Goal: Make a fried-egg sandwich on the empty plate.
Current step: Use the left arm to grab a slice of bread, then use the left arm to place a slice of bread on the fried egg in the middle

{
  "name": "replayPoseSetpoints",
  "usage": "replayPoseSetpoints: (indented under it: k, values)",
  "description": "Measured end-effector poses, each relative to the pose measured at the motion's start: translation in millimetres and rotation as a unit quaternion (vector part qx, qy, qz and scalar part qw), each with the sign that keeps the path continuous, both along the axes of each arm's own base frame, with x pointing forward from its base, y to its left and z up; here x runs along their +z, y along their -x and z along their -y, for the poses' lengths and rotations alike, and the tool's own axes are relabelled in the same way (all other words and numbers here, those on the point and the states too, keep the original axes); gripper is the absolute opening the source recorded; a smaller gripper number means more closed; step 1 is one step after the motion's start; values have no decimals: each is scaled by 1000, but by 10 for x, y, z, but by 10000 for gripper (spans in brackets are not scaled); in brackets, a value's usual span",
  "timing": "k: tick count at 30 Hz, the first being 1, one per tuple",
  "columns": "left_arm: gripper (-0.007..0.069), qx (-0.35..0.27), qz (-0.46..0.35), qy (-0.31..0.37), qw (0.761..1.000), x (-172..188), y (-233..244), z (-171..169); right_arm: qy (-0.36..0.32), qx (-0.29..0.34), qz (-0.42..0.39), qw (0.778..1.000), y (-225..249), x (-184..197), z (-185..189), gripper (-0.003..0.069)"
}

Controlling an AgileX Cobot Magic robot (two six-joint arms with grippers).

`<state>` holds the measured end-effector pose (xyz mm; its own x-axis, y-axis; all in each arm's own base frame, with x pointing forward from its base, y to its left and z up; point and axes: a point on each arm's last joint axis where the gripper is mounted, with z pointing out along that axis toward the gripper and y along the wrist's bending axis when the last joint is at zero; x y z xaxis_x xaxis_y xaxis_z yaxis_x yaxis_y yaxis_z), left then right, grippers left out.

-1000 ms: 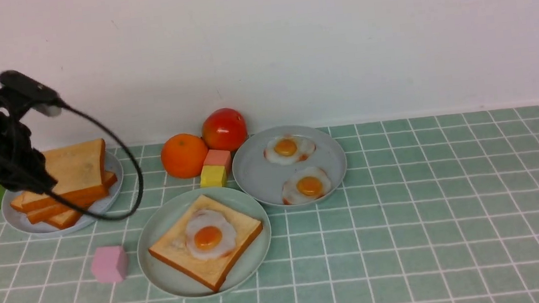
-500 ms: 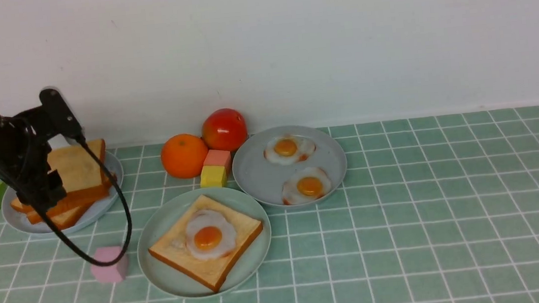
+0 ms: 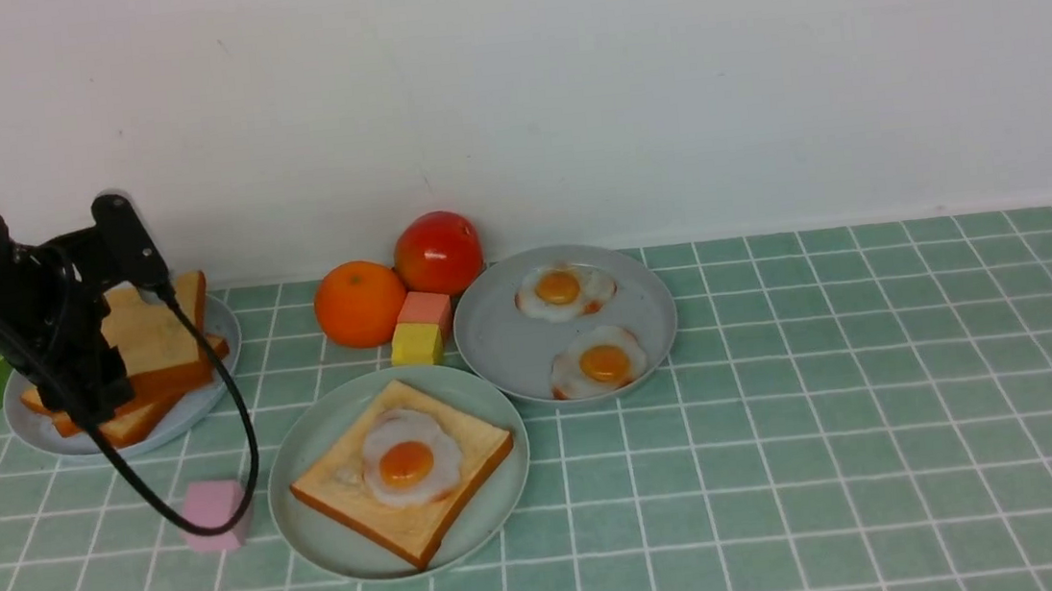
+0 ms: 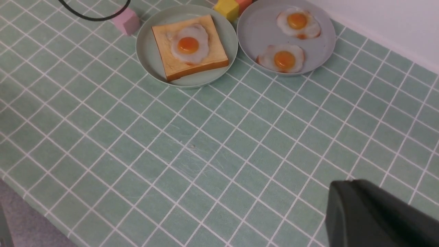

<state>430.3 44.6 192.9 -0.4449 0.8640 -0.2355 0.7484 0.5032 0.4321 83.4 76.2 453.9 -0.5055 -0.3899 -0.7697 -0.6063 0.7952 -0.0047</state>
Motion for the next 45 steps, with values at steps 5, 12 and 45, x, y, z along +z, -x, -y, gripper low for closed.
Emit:
replayPoseSetpoints:
  k: [5,12,45]
  values:
    - [377,-1,10,-6,1000,-99,-61,-13,0,0,0,1000,0,0,0,34]
    - [262,-2,7,-7,1000,-96,-64,-15,-2,-1,0,1000,-1,2,-1,42]
    - [87,283,-90,148,943,1005,899,1536,14,9,14,1000,-4,4,12,77]
